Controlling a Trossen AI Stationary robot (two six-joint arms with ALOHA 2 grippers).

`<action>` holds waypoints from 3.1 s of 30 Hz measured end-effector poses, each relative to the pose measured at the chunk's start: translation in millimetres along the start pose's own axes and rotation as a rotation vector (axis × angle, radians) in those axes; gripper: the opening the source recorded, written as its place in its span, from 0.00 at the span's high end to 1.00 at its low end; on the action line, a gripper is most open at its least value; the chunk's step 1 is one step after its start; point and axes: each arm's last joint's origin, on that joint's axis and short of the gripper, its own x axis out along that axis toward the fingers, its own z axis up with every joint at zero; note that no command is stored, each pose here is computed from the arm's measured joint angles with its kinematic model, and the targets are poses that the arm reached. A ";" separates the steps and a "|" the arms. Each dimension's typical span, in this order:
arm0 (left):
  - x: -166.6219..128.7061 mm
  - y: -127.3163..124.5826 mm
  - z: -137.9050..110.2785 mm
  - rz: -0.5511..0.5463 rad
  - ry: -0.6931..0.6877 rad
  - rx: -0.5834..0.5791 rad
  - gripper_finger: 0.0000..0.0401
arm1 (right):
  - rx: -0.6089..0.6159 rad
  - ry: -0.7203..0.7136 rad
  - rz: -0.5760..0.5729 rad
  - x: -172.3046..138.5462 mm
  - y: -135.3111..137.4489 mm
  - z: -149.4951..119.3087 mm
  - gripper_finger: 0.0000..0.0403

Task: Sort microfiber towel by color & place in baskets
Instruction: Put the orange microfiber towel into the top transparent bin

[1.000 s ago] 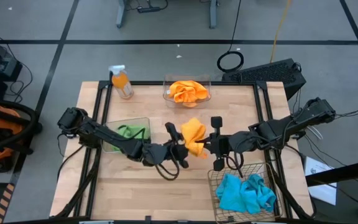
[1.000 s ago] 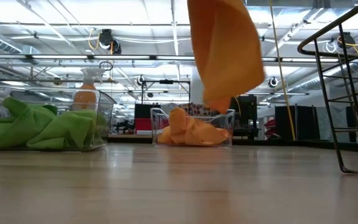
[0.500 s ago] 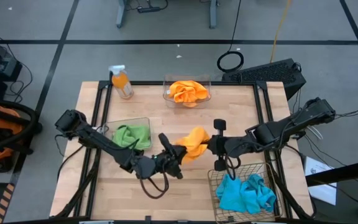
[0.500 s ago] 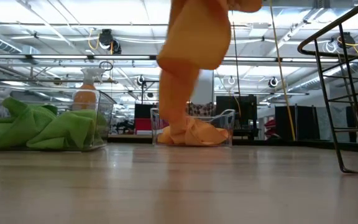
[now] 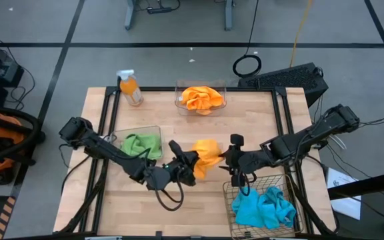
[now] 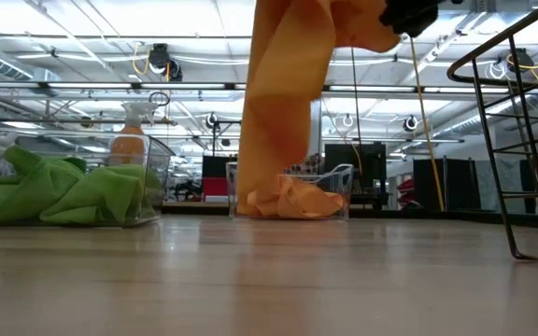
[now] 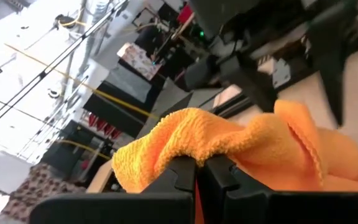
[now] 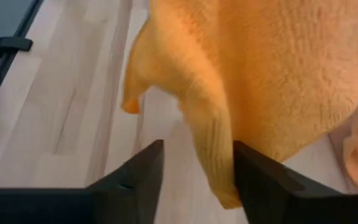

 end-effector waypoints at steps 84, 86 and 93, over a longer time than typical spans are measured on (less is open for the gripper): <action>4.5 -29.5 -16.1 -0.133 0.033 0.312 0.51 | -0.233 -0.442 -0.228 -64.8 38.3 21.4 0.98; 4.0 -29.1 -12.8 -0.155 -0.015 0.331 0.46 | -0.226 -0.435 -0.233 -59.9 39.1 21.8 0.98; 10.2 -28.0 -12.9 -0.216 -0.098 0.405 0.28 | -0.201 -0.434 -0.252 -46.0 40.9 24.8 0.98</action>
